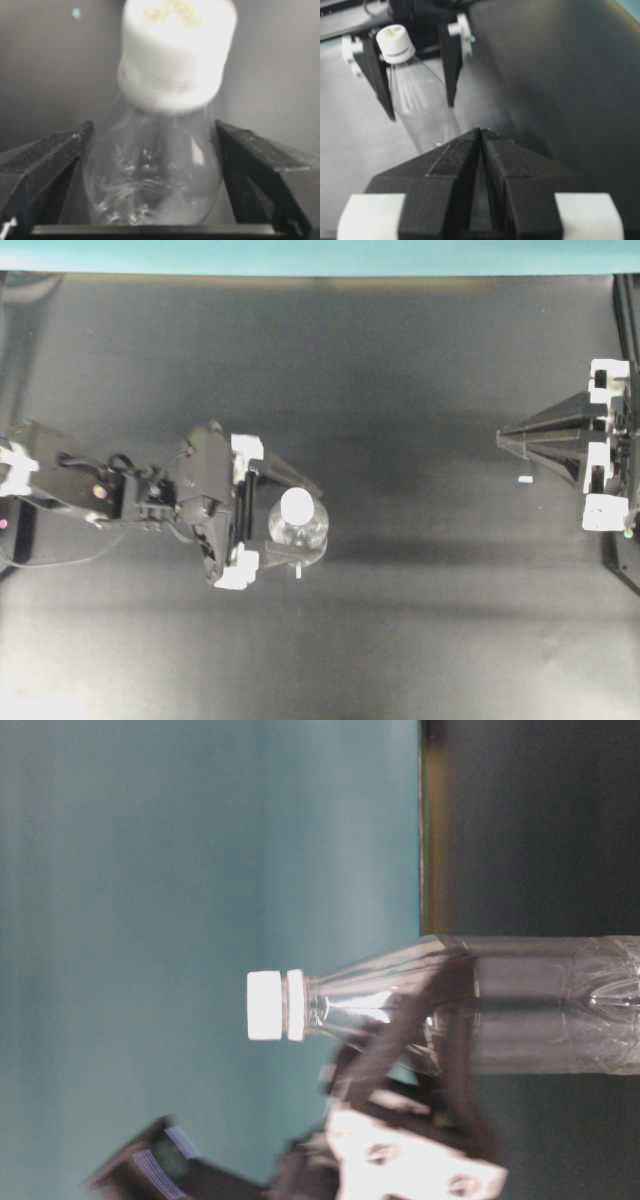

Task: Open the bottle cap by holding the bottle with the left arm and twisting the cap with the right arm.
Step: 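Move the left gripper to the clear bottle and close on its body, then swing the right gripper over toward the white cap of the bottle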

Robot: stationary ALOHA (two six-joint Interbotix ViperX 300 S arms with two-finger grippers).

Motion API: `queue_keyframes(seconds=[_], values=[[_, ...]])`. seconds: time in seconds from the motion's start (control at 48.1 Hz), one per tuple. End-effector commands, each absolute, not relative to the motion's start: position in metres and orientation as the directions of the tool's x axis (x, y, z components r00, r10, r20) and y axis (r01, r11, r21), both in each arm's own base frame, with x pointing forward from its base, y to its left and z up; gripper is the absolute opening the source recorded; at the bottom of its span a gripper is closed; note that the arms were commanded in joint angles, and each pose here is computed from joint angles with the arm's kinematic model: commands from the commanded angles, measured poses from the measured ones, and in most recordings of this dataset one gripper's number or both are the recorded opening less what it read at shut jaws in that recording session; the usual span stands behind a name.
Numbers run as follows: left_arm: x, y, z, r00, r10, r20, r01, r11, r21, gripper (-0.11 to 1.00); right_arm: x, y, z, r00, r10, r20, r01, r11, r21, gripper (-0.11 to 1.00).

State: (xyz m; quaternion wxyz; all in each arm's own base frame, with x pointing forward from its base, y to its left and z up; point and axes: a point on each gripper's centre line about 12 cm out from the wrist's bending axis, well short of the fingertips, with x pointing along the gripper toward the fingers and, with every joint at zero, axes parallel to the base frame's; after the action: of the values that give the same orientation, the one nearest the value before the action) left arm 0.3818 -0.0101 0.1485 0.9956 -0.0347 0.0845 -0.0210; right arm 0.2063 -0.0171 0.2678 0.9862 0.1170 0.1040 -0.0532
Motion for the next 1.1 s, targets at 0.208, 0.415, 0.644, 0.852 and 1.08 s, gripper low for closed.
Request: queue_keyframes(seconds=[0.208,0.415,0.644,0.852,1.08], values=[[0.384,-0.022,0.102,0.965,-0.078,-0.249,0.060,0.995,-0.081,0.97,0.208,-0.018,0.273,0.973,-0.082,-0.215,0.140,0.952,0.271,0.20],[0.380,-0.023,0.085,0.949,-0.080,-0.305,0.056,0.995,-0.086,0.97,0.207,-0.017,0.271,0.968,-0.079,-0.237,0.147,0.948,0.284,0.20],[0.380,-0.022,0.080,0.943,-0.078,-0.323,0.053,0.995,-0.085,0.96,0.206,-0.016,0.269,0.963,-0.072,-0.259,0.148,0.947,0.286,0.22],[0.382,-0.021,0.080,0.944,-0.077,-0.320,0.051,0.995,-0.088,0.95,0.207,-0.010,0.270,0.942,-0.041,-0.334,0.168,0.917,0.361,0.29],[0.382,-0.022,0.080,0.944,-0.078,-0.321,0.053,0.995,-0.085,0.87,0.219,0.010,0.305,0.849,0.059,-0.526,0.192,0.892,0.409,0.49]])
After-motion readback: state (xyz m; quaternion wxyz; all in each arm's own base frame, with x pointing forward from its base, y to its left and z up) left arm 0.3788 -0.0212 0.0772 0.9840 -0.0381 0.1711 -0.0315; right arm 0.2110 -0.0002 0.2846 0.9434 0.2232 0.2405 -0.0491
